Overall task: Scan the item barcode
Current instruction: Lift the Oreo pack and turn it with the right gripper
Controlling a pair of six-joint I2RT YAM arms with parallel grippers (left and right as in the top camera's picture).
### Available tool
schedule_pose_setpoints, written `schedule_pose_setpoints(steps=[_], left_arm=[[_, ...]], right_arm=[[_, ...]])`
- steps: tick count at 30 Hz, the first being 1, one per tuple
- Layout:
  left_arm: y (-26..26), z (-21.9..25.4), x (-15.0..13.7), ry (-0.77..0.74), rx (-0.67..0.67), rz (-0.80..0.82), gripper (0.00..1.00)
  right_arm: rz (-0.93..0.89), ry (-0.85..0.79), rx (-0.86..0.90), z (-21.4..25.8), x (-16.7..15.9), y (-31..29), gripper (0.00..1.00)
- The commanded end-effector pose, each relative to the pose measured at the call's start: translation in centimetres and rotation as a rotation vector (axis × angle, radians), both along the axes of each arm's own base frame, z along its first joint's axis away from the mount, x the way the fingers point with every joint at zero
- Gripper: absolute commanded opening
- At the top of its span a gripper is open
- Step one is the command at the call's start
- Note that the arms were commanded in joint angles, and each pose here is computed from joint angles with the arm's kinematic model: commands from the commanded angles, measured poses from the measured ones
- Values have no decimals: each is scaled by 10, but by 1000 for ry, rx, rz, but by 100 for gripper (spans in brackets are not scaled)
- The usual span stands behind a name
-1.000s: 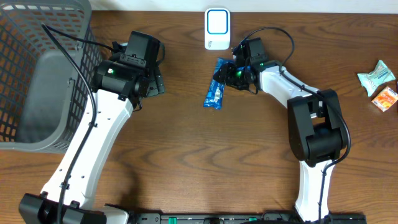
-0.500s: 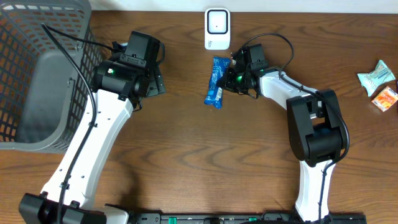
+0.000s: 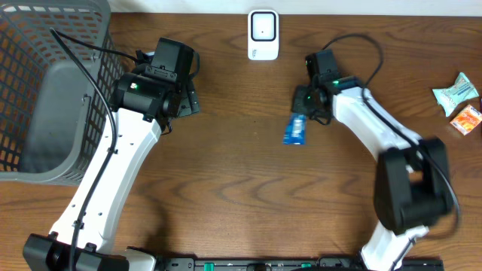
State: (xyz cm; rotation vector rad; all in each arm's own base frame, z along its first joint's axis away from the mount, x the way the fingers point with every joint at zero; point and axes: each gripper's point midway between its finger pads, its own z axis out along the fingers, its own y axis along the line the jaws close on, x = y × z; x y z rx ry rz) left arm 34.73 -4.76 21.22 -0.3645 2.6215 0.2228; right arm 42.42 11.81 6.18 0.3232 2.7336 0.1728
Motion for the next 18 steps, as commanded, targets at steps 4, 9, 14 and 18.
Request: schedule_pose_setpoints(steps=[4,9,14,18], left_arm=[[2,0,0,-1,3,12,98],[2,0,0,-1,3,12,98],[2,0,0,-1,3,12,98],[2,0,0,-1,3,12,98]], right_arm=[[-154,-202,-540,65,0,-66,1],[-117,-149,-587,44,-2,-65,1],[-29,-14,-361,9,-13,-38,67],[22,80,-215,-1,-30,-19,99]])
